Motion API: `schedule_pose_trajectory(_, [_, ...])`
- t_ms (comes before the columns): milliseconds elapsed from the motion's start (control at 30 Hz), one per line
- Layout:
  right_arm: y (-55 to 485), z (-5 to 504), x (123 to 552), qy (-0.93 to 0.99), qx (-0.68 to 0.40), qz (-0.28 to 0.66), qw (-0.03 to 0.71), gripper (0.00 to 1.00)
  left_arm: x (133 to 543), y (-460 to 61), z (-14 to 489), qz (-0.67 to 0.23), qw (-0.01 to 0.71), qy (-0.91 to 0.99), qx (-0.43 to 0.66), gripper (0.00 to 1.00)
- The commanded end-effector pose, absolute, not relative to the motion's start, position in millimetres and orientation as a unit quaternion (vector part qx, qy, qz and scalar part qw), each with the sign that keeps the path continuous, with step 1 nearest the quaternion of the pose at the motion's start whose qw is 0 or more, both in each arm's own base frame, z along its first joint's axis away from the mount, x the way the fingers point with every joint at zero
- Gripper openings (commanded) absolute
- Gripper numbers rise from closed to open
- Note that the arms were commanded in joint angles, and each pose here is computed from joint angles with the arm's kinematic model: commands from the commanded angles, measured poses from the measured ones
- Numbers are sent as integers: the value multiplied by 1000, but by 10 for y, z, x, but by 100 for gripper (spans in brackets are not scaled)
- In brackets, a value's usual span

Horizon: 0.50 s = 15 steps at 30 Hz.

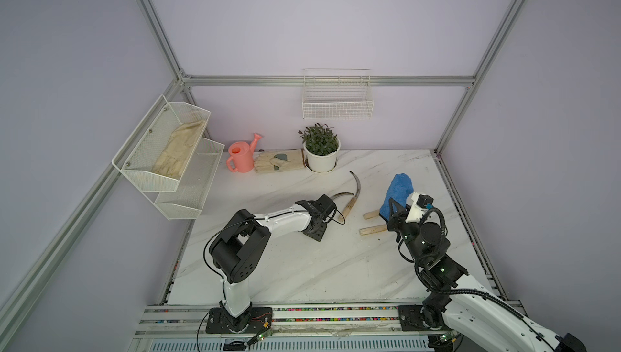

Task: Wipe small sickles with rags
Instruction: Place the small sickle at the center of the board.

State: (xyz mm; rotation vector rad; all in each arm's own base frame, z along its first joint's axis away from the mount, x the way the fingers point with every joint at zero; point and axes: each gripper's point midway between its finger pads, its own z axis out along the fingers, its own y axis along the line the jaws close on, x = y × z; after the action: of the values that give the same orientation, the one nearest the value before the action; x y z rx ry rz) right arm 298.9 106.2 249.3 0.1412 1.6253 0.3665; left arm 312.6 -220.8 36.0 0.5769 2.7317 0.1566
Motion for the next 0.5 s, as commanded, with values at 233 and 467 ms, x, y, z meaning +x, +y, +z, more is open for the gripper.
schedule_pose_trajectory(233, [925, 2330, 4010, 763, 136, 104, 623, 0, 3596, -2183, 1276, -7, 329, 934, 141, 70])
schedule_pose_trajectory(467, [814, 1705, 4657, 814, 164, 45, 556, 0, 3588, -1861, 1689, -51, 447, 890, 78, 80])
